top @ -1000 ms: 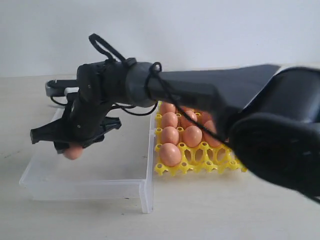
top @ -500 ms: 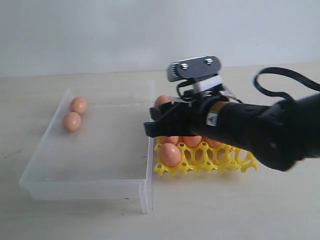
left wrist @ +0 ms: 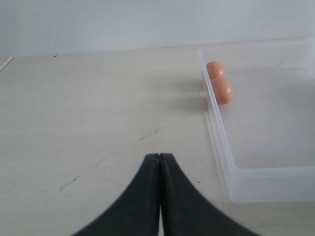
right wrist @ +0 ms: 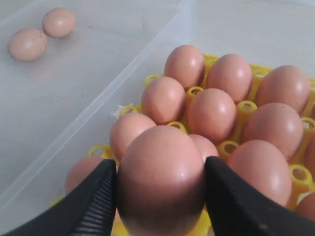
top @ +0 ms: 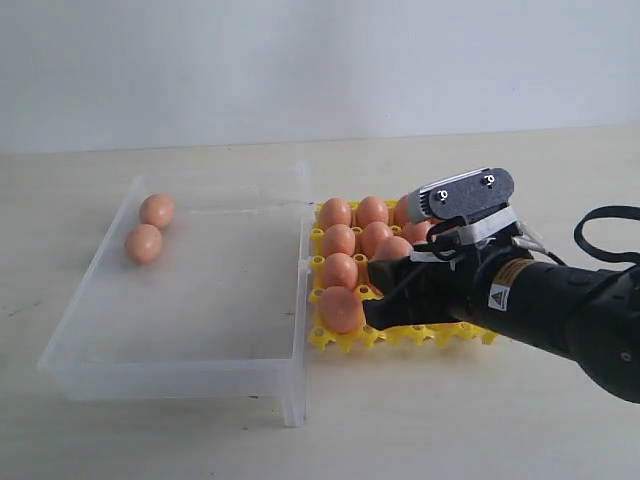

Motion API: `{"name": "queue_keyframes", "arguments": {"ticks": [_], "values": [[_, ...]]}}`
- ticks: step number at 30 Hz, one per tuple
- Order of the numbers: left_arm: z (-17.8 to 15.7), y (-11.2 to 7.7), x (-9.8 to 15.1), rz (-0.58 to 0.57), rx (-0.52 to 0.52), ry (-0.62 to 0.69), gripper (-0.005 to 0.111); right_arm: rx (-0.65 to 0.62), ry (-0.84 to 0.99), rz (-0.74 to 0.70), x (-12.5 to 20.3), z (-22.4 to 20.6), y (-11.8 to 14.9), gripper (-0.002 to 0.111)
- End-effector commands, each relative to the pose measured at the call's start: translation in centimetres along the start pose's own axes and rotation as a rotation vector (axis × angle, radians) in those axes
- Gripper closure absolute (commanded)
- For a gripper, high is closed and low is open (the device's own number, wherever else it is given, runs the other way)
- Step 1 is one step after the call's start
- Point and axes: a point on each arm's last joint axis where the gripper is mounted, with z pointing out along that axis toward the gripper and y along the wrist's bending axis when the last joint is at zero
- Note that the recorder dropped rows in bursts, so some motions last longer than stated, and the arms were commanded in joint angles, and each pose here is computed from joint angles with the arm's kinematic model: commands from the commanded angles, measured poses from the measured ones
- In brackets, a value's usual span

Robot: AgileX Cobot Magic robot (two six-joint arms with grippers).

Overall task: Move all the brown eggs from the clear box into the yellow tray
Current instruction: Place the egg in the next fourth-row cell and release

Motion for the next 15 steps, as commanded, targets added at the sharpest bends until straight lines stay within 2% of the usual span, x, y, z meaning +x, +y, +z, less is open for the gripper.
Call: {"name": "queue_keyframes", "arguments": {"ticks": [1, 7, 10, 11, 12, 13, 15], "values": [[-0.1, 0.0, -0.2, -0.002, 0.006, -0.015, 0.107, -0.001, 0.015, 0.0, 0.9, 0.7, -0.2, 0.108], [-0.1, 0.0, -0.2, -0.002, 0.006, -0.015, 0.107, 0.0, 0.044, 0.001, 1.8, 1.4, -0.3, 0.108], [-0.1, 0.0, -0.2, -0.002, 0.006, -0.015, 0.107, 0.0, 0.035, 0.001, 1.5, 1.8, -0.3, 0.102], [-0.1, 0.0, -0.2, -0.002, 0.006, -0.015, 0.107, -0.001, 0.027, 0.008, 1.2, 1.9, -0.2, 0.093], [-0.1, 0.0, -0.2, -0.002, 0.006, -0.015, 0.107, -0.001, 0.02, 0.013, 1.0, 2.0, -0.2, 0.088], [-0.1, 0.0, -0.2, -0.002, 0.006, -0.015, 0.107, -0.001, 0.022, 0.015, 0.9, 2.1, -0.2, 0.076], [-0.1, 0.0, -0.2, -0.002, 0.006, -0.015, 0.107, -0.001, 0.022, 0.017, 0.9, 2.1, -0.2, 0.062]]}}
